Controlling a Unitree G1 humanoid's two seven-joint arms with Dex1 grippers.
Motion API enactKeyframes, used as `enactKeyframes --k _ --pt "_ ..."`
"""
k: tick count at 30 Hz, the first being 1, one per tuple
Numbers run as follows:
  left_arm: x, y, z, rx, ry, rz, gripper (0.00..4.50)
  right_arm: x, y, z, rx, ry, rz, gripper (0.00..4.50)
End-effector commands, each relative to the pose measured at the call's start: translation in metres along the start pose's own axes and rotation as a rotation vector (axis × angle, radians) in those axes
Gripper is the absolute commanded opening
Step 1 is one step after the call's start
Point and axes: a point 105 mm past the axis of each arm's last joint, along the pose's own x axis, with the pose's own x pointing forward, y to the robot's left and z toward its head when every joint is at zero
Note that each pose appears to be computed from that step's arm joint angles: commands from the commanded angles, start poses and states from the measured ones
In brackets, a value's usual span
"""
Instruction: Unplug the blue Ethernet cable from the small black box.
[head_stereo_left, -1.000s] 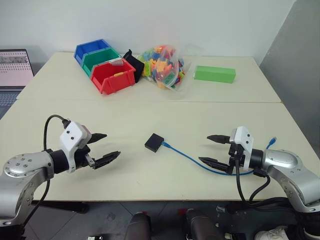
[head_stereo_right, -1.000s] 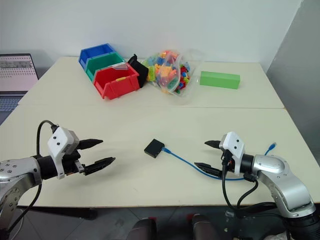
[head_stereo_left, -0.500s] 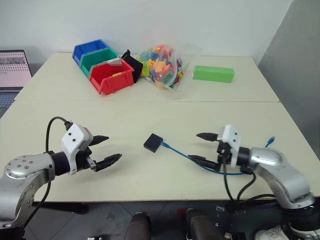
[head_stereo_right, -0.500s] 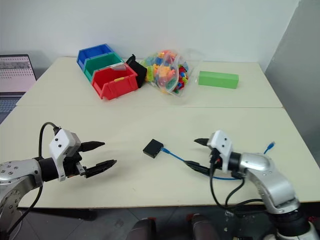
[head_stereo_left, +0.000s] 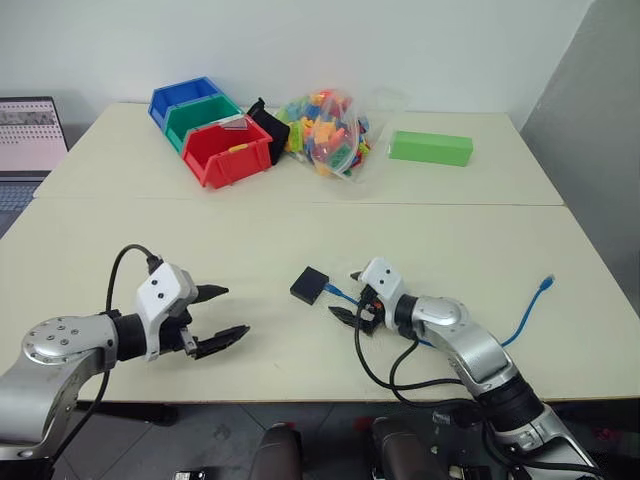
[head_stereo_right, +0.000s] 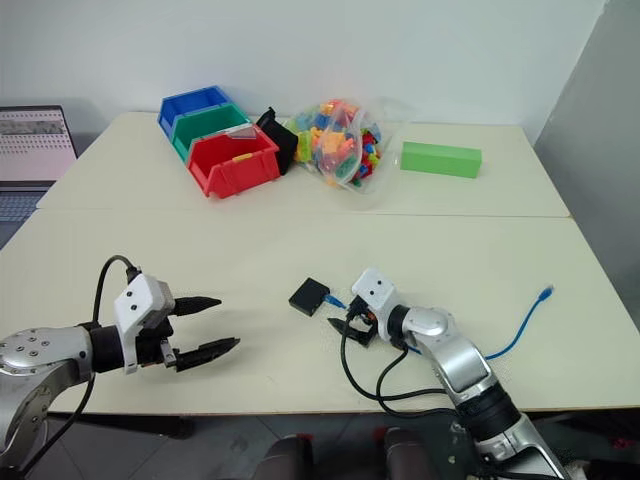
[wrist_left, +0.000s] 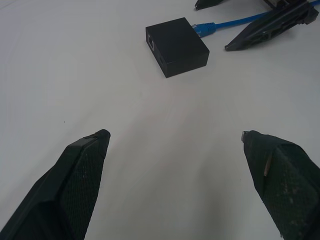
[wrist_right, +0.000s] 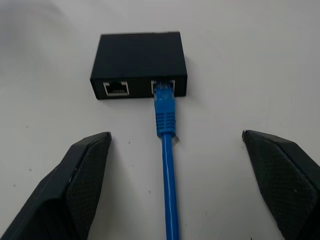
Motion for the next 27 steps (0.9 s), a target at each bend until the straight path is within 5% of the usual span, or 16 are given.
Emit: enactKeyframes --k 1,14,17,27 --pt "0.000 -0.005 0.008 0.022 -0.033 -0.030 4.50 0.006 -0.003 0.010 -0.027 -0.028 -0.012 3.80" --pt "0.005 -0.009 0.006 -0.014 -0.071 -0.053 4.50 0.013 0.002 0.014 -0.116 -0.025 0.004 0.76" --pt "0.007 -0.007 0.004 -0.078 -0.106 -0.052 4.50 0.007 0.001 0.024 -0.254 -0.050 0.029 0.11" --pt "0.020 -0.002 0.021 -0.216 -0.241 -0.157 4.50 -0.021 0.010 0.064 -0.778 -0.196 0.167 0.11"
